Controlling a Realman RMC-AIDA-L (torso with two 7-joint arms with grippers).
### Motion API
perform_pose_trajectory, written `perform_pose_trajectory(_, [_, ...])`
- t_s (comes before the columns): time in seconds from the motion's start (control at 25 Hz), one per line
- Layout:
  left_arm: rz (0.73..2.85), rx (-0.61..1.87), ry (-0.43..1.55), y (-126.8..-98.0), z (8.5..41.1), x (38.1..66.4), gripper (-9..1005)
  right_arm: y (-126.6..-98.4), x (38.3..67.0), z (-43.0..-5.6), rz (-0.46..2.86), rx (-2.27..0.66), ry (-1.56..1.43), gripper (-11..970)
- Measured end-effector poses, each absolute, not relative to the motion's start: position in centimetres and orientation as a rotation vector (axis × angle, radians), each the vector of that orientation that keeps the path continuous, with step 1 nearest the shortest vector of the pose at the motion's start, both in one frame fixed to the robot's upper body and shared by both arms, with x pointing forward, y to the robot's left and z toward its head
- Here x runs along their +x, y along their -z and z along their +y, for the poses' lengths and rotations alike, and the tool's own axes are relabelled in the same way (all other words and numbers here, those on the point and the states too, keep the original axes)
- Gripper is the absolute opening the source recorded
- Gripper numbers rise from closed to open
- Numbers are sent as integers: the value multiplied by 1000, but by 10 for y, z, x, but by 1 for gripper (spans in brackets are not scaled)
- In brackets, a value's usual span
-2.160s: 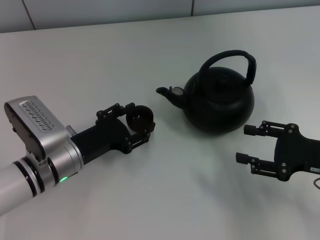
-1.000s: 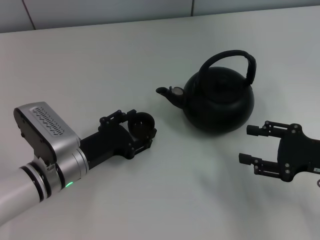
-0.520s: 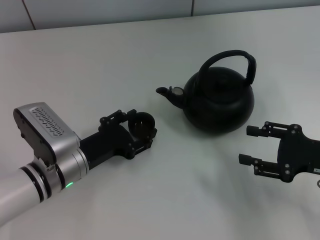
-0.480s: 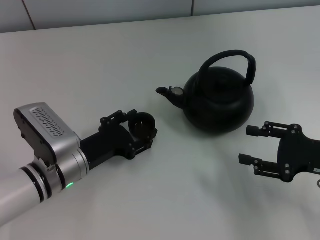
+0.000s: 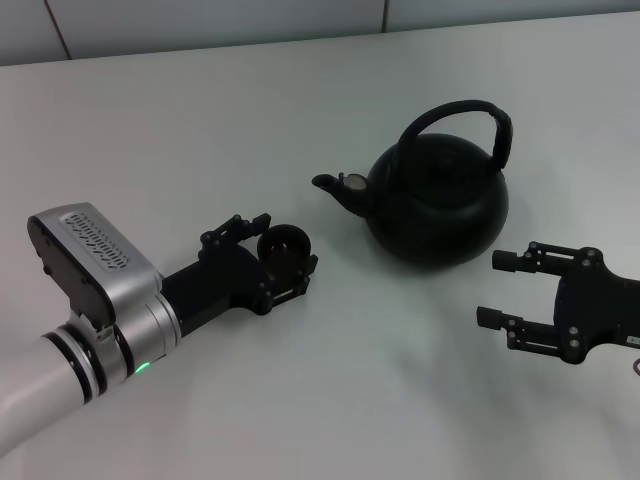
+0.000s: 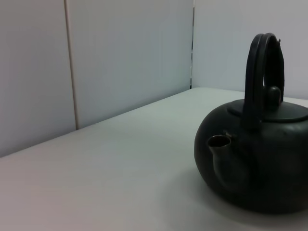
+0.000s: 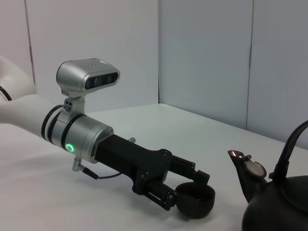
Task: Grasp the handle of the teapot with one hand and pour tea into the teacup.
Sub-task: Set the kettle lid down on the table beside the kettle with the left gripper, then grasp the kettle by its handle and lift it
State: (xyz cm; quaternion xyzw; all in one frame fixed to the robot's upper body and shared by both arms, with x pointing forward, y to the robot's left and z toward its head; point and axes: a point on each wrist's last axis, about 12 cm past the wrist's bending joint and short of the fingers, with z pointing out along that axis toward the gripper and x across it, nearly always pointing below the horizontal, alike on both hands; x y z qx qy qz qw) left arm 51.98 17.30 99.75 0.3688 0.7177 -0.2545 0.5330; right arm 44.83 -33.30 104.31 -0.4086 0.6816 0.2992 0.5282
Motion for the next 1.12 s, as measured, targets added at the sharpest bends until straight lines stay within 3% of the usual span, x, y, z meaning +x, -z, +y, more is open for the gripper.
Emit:
perform_pose_trajectory(0.32, [1644,836,613,-1001,184,512,812,-1044,449,-333,1628,-977,-712,665])
perform_pose_trajectory(0.52, [1527,755,660,-1012,218,501,812,-1043,450,-334,1634,-975,-702,666])
perform_pose_trajectory(0.88, [1478,740,778,-1026,296,446,811,-1044,449,-335,1627,-961,-700,666])
perform_pose_trajectory(1.12, [1505,764,785,-1030,314,434,811,-1043,448,-334,1629,-954,-708,666])
